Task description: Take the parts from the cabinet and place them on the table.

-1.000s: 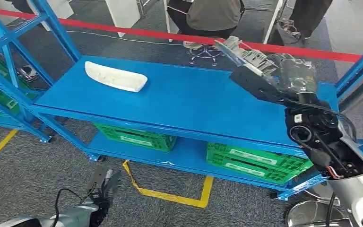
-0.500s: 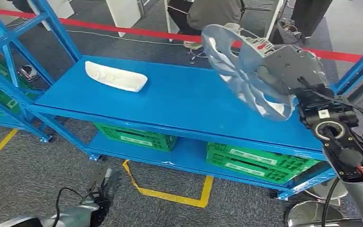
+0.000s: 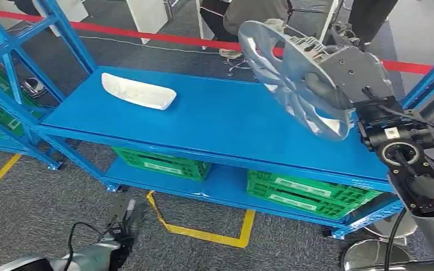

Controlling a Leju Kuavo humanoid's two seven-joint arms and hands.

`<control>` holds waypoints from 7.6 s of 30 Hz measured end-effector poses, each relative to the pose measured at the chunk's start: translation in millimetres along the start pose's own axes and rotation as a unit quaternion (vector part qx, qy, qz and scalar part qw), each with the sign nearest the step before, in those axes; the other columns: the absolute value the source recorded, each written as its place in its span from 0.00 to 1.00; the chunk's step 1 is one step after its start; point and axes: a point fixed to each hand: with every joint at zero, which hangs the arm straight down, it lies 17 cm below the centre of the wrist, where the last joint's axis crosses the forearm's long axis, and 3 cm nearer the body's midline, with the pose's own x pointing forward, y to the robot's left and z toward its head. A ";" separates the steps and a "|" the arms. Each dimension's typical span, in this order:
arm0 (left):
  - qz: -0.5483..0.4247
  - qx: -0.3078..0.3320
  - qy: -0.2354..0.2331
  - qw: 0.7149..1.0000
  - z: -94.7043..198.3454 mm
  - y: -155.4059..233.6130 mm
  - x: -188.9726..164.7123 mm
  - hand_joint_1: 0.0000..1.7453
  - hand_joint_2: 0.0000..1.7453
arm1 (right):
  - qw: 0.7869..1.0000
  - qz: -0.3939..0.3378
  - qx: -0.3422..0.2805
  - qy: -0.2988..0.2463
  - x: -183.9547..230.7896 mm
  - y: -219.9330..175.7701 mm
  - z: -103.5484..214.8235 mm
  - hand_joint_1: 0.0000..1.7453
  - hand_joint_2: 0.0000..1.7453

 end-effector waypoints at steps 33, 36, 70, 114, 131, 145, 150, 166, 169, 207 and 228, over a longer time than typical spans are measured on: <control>-0.007 -0.006 -0.020 1.000 -5.4 -7.3 14.2 0.00 0.00 | 0.975 -0.156 0.152 -0.044 50.5 53.1 24.7 1.00 1.00; -0.006 -0.005 -0.020 1.000 -5.5 -6.7 14.5 0.00 0.00 | 0.973 -0.163 0.157 -0.047 53.8 55.0 26.5 1.00 1.00; -0.003 -0.004 -0.014 1.000 -6.9 -7.8 14.3 0.00 0.00 | 0.911 -0.310 0.240 -0.126 86.7 93.2 71.1 1.00 1.00; -0.012 0.006 -0.015 1.000 -2.1 3.3 7.0 0.00 0.00 | 0.932 -0.290 0.182 -0.114 42.9 132.4 156.1 1.00 1.00; -0.009 0.000 -0.016 1.000 -3.4 -6.1 8.8 0.00 0.00 | 0.938 -0.282 0.174 -0.106 36.1 135.7 160.0 1.00 1.00; -0.010 -0.001 -0.014 1.000 -2.7 -6.2 6.9 0.00 0.00 | 0.938 -0.283 0.171 -0.102 33.8 136.4 162.0 1.00 1.00; -0.011 -0.001 -0.018 1.000 -5.1 -6.1 12.2 0.00 0.00 | 0.938 -0.284 0.170 -0.101 33.2 136.0 162.0 1.00 1.00; -0.010 0.007 -0.008 1.000 -1.5 -2.2 2.4 0.00 0.00 | 0.936 -0.282 0.184 -0.103 30.6 143.5 173.8 1.00 1.00; -0.006 0.012 -0.007 1.000 -0.8 1.6 1.3 0.00 0.00 | 0.938 -0.275 0.187 -0.100 29.4 144.4 173.8 1.00 1.00; -0.015 0.001 0.007 1.000 4.0 -2.5 -10.1 0.00 0.00 | 0.943 -0.283 0.153 -0.091 21.6 128.0 178.6 1.00 1.00; -0.015 -0.004 0.024 1.000 8.3 -2.1 -21.1 0.00 0.00 | 0.942 -0.280 0.153 -0.100 27.6 125.3 180.9 1.00 1.00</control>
